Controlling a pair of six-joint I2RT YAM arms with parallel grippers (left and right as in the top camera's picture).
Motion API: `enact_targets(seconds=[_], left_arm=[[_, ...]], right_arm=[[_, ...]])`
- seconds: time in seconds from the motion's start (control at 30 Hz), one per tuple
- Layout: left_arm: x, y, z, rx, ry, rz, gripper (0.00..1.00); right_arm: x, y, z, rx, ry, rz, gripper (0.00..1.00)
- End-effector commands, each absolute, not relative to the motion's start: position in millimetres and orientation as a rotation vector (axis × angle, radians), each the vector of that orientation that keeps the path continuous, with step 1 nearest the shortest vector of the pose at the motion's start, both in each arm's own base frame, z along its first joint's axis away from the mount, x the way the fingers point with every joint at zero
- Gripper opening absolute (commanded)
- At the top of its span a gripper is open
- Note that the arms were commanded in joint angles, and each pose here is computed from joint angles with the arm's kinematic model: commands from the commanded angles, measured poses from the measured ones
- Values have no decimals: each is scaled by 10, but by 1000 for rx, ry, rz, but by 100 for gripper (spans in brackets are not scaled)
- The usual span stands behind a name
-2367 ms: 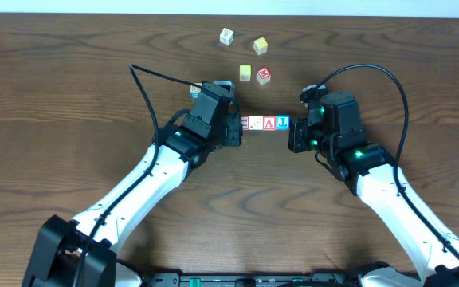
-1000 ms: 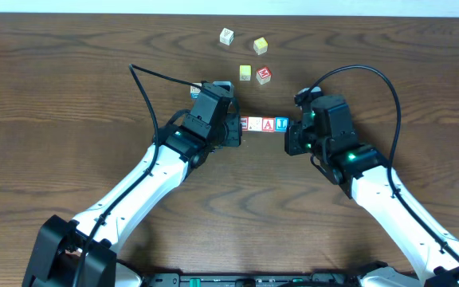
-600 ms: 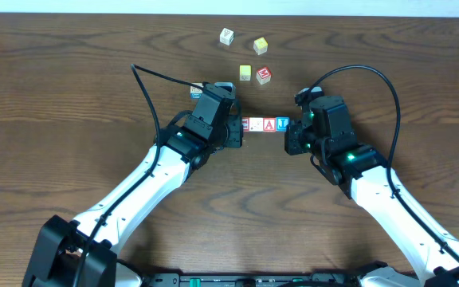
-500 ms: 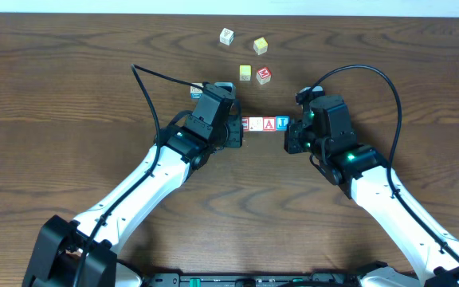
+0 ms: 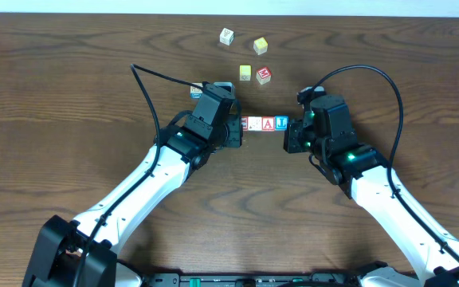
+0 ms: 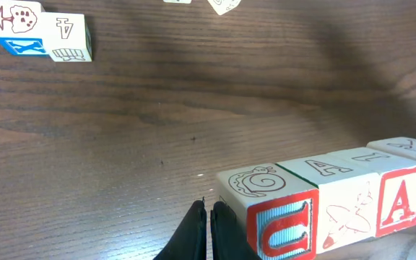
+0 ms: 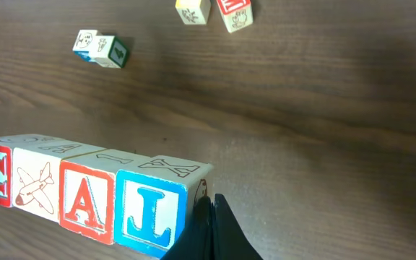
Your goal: Lift 4 blocks
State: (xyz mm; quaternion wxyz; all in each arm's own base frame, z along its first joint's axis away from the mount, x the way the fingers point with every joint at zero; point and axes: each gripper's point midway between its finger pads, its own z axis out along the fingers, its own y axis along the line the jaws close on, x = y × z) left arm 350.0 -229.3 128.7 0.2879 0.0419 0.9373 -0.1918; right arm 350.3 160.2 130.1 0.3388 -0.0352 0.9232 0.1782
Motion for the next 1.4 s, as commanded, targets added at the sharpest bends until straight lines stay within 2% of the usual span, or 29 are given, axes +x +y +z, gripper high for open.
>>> enact_targets(seconds=[0.0, 1.37], left_arm=[[3302, -2706, 1550, 249, 2459, -725, 7], [3351, -2818, 1207, 237, 2529, -751, 7]], right_arm=[[3337, 2001, 1503, -204, 2390, 736, 1], [3399, 1972, 1192, -187, 2466, 709, 1]])
